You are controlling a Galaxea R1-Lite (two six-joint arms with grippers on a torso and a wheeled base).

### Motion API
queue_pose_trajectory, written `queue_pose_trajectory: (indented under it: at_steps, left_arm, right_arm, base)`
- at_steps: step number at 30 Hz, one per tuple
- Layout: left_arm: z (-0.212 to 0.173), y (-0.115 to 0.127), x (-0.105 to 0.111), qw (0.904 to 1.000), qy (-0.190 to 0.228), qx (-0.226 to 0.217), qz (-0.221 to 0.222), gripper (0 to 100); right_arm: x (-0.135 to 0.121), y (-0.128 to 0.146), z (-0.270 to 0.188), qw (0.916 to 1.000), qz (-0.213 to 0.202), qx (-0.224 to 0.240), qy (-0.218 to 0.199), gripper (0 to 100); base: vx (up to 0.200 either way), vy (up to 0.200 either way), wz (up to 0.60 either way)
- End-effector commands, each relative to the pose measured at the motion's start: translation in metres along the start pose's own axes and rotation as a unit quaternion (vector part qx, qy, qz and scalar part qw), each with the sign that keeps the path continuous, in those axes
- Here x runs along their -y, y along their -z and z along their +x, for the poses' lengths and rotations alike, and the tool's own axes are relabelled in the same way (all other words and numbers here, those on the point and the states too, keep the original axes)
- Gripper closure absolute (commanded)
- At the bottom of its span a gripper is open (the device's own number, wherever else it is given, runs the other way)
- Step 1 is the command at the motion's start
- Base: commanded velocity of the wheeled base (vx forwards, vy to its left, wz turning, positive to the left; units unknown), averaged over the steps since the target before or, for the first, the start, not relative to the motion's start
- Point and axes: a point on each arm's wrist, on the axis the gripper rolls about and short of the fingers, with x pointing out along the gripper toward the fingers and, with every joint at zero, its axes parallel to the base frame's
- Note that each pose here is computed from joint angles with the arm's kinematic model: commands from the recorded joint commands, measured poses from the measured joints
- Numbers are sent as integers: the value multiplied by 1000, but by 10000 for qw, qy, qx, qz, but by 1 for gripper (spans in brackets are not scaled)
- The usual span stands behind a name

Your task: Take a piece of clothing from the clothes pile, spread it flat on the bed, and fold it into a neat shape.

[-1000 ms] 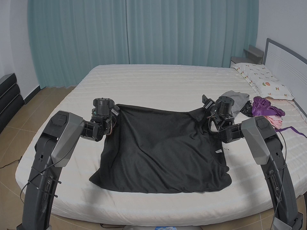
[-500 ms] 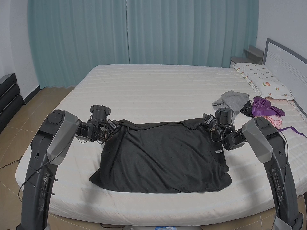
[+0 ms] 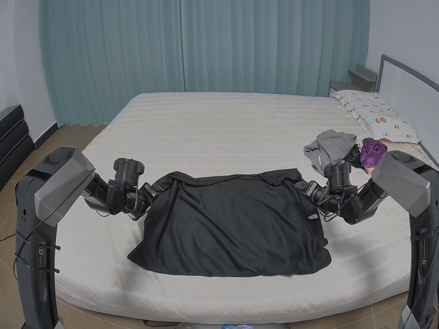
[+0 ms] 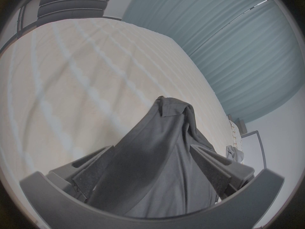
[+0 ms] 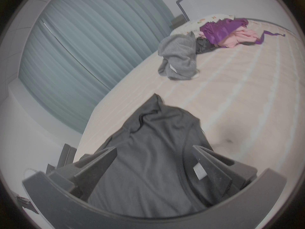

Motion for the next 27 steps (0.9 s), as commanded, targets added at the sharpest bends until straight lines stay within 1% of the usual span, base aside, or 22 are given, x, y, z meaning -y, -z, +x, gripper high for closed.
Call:
queue_pose_trajectory:
  at_steps: [1,4,6,8,9,12,14,15,16,18,19,20,21,22,24,27]
  left_arm:
    - [-72,9,-8,9996,270,43,-30,0]
    - [-91,17,-20,9998,153,-45,-121,0]
    - [-99,22,-27,9998,146,-62,-150,0]
    - [-106,29,-36,9997,162,-86,-160,0]
    - [-106,29,-36,9997,162,-86,-160,0]
    - [-112,44,-52,9997,186,-94,-141,0]
    - [-113,51,-61,9997,151,-126,-167,0]
    - [-113,51,-61,9997,151,-126,-167,0]
    - [-113,51,-61,9997,151,-126,-167,0]
    - [-113,58,-70,9997,88,-129,-178,0]
    - [-113,58,-70,9997,88,-129,-178,0]
    - [-112,62,-76,9998,-13,-171,-133,0]
    - [-110,63,-78,9998,-51,-170,-133,0]
    - [-109,64,-79,9998,-62,-168,-133,0]
    - [-100,69,-86,9995,-254,-159,-117,0]
    - [-92,80,-90,9986,-516,-126,7,0]
  right_arm:
    - [5,-4,-88,9980,268,-516,-267,0]
    - [21,8,-103,9975,289,-596,-251,0]
    - [32,18,-111,9974,287,-624,-204,0]
    - [39,25,-119,9974,305,-597,-264,0]
    - [39,25,-119,9974,305,-597,-264,0]
    - [51,39,-131,9969,336,-690,-191,0]
    - [57,45,-134,9964,341,-771,-131,0]
    - [57,45,-134,9964,341,-771,-131,0]
    - [57,45,-134,9964,341,-771,-131,0]
    - [60,50,-133,9954,361,-883,-111,0]
    - [60,50,-133,9954,361,-883,-111,0]
    - [61,53,-132,9945,440,-946,-68,0]
    - [62,54,-132,9943,463,-957,-55,0]
    - [62,54,-131,9942,479,-963,-48,0]
    - [64,55,-131,9933,524,-1029,-46,0]
    - [66,57,-131,9925,547,-1095,-36,0]
  base:
    - [0,0,0]
    - [0,0,0]
    - [0,0,0]
    - [0,0,0]
    - [0,0,0]
    - [0,0,0]
    - [0,0,0]
    - [0,0,0]
    - [-200,0,0]
    - [-200,0,0]
    - [-200,0,0]
    - [-200,0,0]
    - [-200,0,0]
    - [0,0,0]
    - [0,0,0]
    - [0,0,0]
